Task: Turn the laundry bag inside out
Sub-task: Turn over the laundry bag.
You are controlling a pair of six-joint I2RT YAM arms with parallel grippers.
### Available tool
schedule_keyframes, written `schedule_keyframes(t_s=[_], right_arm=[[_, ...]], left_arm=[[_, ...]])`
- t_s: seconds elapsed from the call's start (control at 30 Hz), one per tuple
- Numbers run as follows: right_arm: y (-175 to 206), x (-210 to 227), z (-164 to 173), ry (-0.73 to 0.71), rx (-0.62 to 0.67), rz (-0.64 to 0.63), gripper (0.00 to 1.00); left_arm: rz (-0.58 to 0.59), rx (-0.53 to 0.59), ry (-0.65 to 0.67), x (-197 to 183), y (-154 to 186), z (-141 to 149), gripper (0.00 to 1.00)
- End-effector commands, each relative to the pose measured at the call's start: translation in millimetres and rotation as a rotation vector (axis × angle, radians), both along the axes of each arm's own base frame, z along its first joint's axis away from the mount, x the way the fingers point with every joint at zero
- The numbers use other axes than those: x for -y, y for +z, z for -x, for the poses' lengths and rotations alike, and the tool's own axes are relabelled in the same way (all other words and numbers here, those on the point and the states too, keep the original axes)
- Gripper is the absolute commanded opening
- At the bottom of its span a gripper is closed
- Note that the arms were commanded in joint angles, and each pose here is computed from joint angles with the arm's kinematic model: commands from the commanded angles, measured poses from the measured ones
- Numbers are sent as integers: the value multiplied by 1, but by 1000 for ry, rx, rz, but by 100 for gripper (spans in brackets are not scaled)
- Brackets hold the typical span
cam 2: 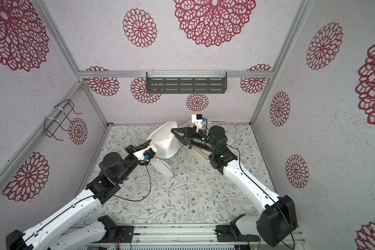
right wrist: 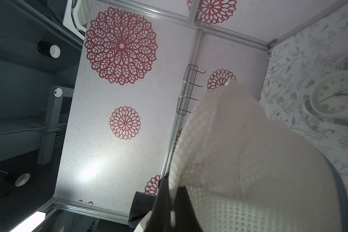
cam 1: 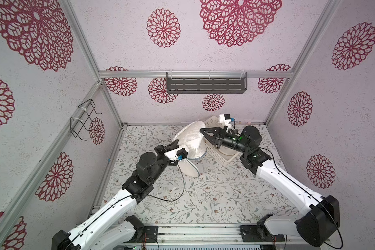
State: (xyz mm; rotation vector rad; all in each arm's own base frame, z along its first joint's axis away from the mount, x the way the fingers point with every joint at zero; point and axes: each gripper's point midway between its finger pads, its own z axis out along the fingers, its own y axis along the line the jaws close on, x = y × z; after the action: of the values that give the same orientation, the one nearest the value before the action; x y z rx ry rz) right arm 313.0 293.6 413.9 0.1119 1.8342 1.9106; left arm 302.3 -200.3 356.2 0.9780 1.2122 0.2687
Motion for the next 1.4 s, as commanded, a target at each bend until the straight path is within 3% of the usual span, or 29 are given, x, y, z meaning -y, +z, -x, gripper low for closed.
schedule_keyframes(t_s=[0.0, 0.07, 0.2, 0.27, 0.37, 0.5, 0.6, 0.73, 0.83, 0.9, 1.0, 1.07, 1.37], right_arm=[[2, -4, 1, 1, 38, 76, 10], [0, -2, -3, -30, 55, 130, 23], [4, 17, -9, -151, 162, 301, 59], [3, 32, -10, -233, 238, 393, 70], [-15, 49, -4, -308, 385, 558, 74], [-38, 42, 19, -285, 579, 715, 77], [-34, 20, 40, -222, 712, 714, 77], [-23, 2, 47, -211, 766, 661, 77], [-24, -7, 46, -205, 762, 658, 71], [-30, -11, 44, -198, 752, 683, 56], [-40, -7, 39, -225, 724, 722, 17], [-46, 2, 39, -260, 714, 738, 0], [-97, 26, 51, -311, 674, 723, 0]], left_arm=[[79, 23, -64, 8, 16, 12, 0], [104, 7, -70, 10, 16, 13, 0], [162, -58, -9, 4, 10, 4, 0], [173, -130, 60, -2, 0, -5, 0], [201, -235, 133, -7, -15, -14, 0], [223, -317, 149, -3, -27, -15, 0], [219, -344, 149, 0, -32, -14, 0], [198, -361, 156, 2, -36, -16, 0], [193, -367, 165, 3, -36, -18, 0], [204, -371, 175, 3, -36, -20, 0], [250, -379, 213, -1, -30, -25, 0], [286, -384, 240, -5, -26, -27, 0], [541, -412, 281, -14, 0, -33, 0]])
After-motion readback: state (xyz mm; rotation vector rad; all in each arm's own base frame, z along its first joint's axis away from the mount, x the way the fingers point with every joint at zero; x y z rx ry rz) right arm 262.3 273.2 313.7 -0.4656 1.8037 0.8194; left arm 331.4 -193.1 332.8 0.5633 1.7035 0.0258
